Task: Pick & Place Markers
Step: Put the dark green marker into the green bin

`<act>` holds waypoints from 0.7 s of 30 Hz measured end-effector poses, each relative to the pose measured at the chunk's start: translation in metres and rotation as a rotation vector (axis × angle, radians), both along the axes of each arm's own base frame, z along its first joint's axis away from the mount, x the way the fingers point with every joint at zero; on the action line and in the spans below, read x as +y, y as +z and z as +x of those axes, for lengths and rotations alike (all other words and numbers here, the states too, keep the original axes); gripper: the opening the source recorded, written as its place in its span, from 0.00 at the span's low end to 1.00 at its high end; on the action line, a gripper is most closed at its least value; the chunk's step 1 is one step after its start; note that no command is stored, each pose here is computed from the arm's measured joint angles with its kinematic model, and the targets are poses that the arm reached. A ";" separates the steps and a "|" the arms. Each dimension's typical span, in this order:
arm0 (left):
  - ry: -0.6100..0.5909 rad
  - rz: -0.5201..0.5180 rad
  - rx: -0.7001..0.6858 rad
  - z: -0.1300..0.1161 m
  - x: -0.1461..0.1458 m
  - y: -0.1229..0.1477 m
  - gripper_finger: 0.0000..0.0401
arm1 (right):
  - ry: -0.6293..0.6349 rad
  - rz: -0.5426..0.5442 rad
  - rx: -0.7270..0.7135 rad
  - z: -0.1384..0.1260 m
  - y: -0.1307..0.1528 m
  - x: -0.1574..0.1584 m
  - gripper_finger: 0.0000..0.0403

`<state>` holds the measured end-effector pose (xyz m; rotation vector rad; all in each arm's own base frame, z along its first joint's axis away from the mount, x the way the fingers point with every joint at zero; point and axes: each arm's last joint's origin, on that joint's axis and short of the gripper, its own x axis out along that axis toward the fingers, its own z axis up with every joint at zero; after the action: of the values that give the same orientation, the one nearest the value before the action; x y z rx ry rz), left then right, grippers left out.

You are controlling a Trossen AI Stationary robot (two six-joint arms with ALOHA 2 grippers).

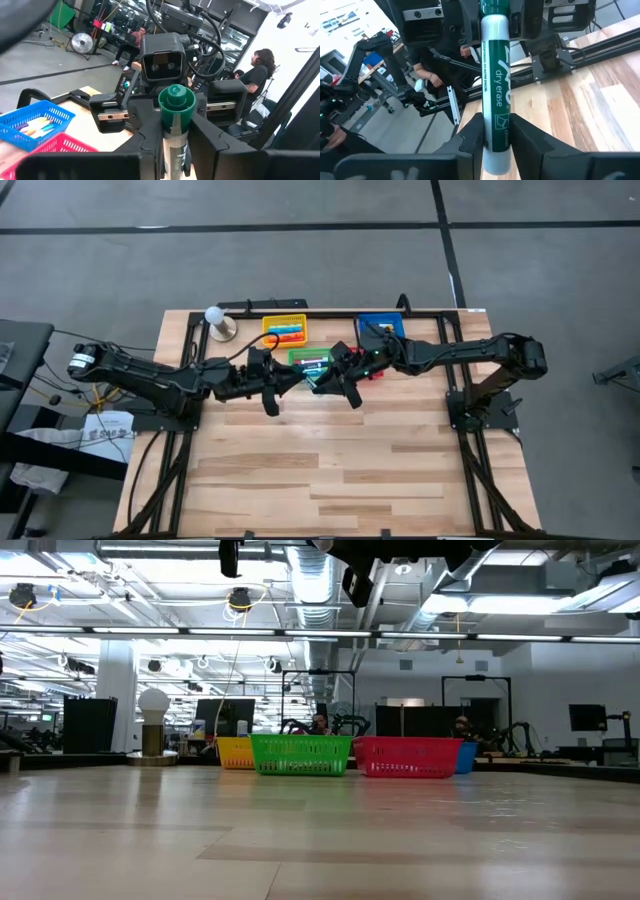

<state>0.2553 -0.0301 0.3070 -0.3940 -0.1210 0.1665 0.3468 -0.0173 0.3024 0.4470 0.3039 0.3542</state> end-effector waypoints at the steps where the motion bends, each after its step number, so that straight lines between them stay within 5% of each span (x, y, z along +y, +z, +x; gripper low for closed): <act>1: 0.001 0.004 0.001 0.000 0.000 0.000 0.16 | 0.001 -0.006 -0.003 0.000 0.000 0.000 0.20; 13: 0.026 0.078 0.027 0.000 0.001 -0.001 0.16 | 0.009 -0.023 -0.002 -0.005 0.001 -0.018 0.45; 21: 0.045 0.097 0.087 0.001 0.003 -0.007 0.16 | -0.018 -0.030 0.121 -0.018 -0.003 -0.029 0.55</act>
<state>0.2560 -0.0275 0.3001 -0.2872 -0.0522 0.2214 0.3283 -0.0461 0.2998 0.4424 0.4224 0.3054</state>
